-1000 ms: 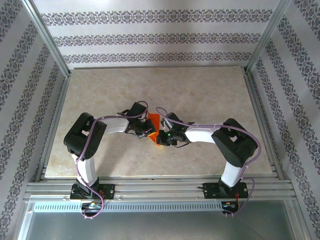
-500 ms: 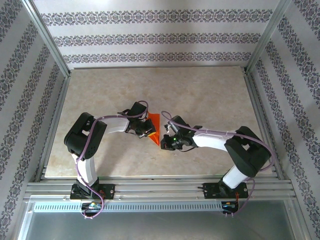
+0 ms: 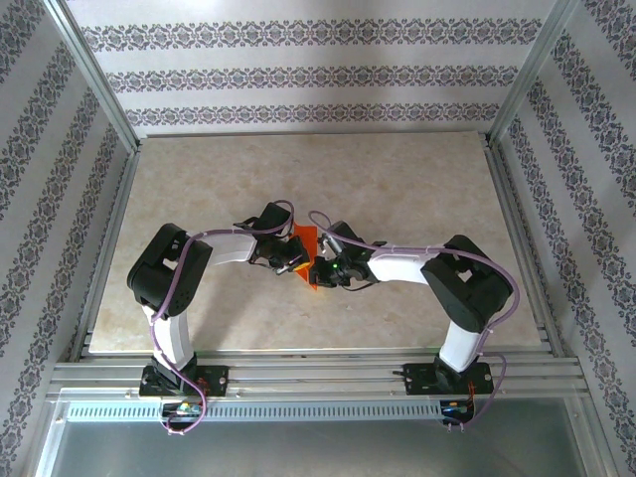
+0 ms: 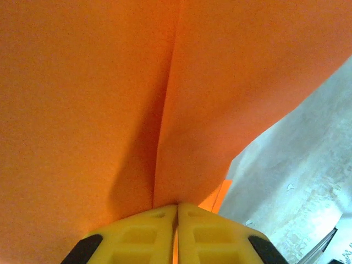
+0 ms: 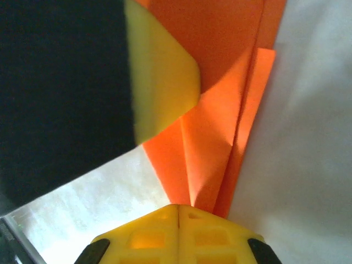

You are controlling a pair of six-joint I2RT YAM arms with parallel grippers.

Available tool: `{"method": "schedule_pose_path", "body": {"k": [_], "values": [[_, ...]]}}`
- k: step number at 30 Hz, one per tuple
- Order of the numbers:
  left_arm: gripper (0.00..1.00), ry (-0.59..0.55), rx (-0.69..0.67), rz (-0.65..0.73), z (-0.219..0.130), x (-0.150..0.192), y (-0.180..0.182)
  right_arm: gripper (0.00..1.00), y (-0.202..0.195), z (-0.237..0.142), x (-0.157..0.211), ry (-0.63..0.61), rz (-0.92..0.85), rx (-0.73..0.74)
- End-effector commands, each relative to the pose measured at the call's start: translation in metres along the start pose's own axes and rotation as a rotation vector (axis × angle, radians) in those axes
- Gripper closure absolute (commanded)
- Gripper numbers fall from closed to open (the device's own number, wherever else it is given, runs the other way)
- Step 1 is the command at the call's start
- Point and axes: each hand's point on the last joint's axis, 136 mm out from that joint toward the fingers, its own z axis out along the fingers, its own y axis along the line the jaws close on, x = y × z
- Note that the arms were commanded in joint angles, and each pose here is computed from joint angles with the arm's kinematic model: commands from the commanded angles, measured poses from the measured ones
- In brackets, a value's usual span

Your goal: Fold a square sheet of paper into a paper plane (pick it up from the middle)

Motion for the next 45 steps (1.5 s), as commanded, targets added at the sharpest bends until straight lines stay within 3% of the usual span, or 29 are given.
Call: {"method": "schedule_pose_path", "body": {"k": [1, 7, 11, 22, 30, 45], "values": [[0.89, 0.043, -0.245, -0.11, 0.011, 0.025, 0.072, 1.0, -0.016, 0.004, 0.002, 0.001, 0.014, 0.037], [0.82, 0.003, 0.005, 0.042, -0.004, 0.007, 0.005, 1.0, -0.046, 0.003, 0.026, 0.094, 0.017, 0.095], [0.77, -0.032, 0.08, 0.162, -0.012, -0.001, -0.018, 1.0, -0.058, 0.001, 0.043, 0.183, -0.01, 0.126], [0.77, -0.064, 0.091, 0.251, -0.011, -0.013, -0.02, 1.0, -0.065, 0.002, 0.049, 0.231, -0.011, 0.151], [0.78, -0.071, 0.033, 0.24, -0.003, -0.027, 0.005, 1.0, -0.085, -0.002, 0.054, 0.253, 0.012, 0.269], [0.78, -0.144, -0.023, 0.219, -0.026, -0.098, 0.041, 1.0, -0.105, -0.005, 0.065, 0.301, 0.018, 0.379]]}}
